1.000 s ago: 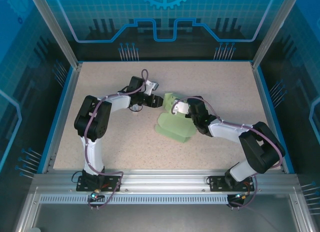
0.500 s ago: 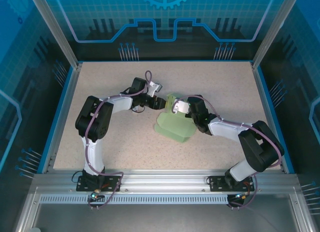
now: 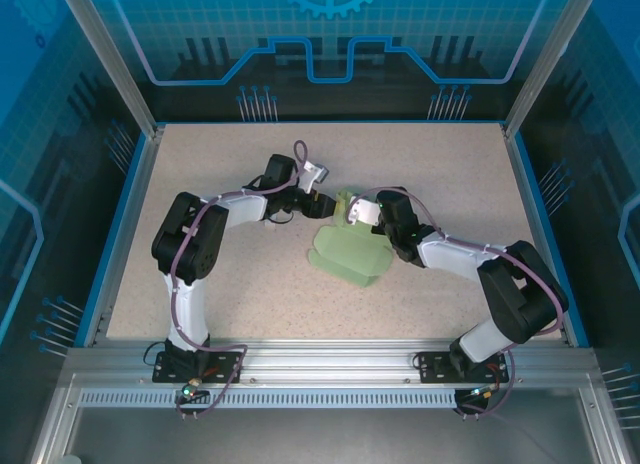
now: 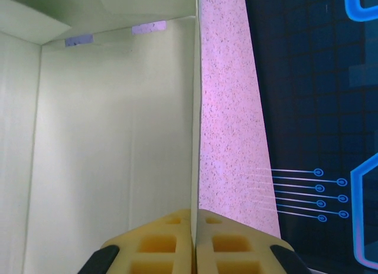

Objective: Fold the paper box

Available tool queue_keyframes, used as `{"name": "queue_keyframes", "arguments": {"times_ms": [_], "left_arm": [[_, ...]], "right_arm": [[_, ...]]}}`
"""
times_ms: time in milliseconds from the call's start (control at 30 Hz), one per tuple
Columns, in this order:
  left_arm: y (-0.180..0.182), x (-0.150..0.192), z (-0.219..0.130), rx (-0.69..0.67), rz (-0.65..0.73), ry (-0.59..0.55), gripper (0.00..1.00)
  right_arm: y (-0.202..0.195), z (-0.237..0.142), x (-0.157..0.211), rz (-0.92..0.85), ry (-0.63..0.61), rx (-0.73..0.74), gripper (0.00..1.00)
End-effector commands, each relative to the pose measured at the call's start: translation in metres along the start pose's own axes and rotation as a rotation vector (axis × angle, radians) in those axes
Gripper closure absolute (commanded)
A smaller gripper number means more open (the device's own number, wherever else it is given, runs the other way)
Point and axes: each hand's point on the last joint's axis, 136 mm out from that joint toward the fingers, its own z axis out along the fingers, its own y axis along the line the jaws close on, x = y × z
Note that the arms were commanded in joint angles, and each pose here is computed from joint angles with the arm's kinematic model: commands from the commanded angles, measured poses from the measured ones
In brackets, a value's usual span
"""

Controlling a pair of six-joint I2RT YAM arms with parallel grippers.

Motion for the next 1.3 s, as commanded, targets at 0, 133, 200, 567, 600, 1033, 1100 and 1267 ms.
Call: {"name": "queue_keyframes", "arguments": {"times_ms": [0,133,200,567,600,1033,1100,1267], "left_arm": [[-0.013,-0.007,0.002,0.039,0.051,-0.013,0.46],[-0.013,-0.006,0.005,0.024,0.053,-0.005,0.46],[-0.012,-0.006,0.007,0.008,0.055,-0.004,0.46],[-0.004,-0.015,0.011,-0.089,0.058,-0.033,0.44],[-0.003,-0.014,0.011,-0.096,0.055,-0.034,0.44],[0.010,-0.021,0.001,-0.216,0.041,-0.076,0.48],[0.012,-0.021,-0.001,-0.240,0.041,-0.079,0.50],[0.004,-0.019,-0.001,-0.204,0.058,-0.081,0.49]], "right_arm": [[0.002,0.002,-0.004,0.016,-0.017,-0.043,0.92],[0.006,0.001,-0.003,0.022,-0.020,-0.064,0.92],[0.010,0.001,-0.003,0.027,-0.026,-0.085,0.92],[0.017,0.003,0.003,0.048,-0.013,-0.137,0.93],[0.016,0.003,0.003,0.049,-0.014,-0.137,0.93],[0.021,0.005,0.007,0.058,-0.007,-0.171,0.93],[0.021,0.005,0.007,0.061,-0.007,-0.175,0.94],[0.021,0.006,0.004,0.069,-0.013,-0.187,0.94]]}}
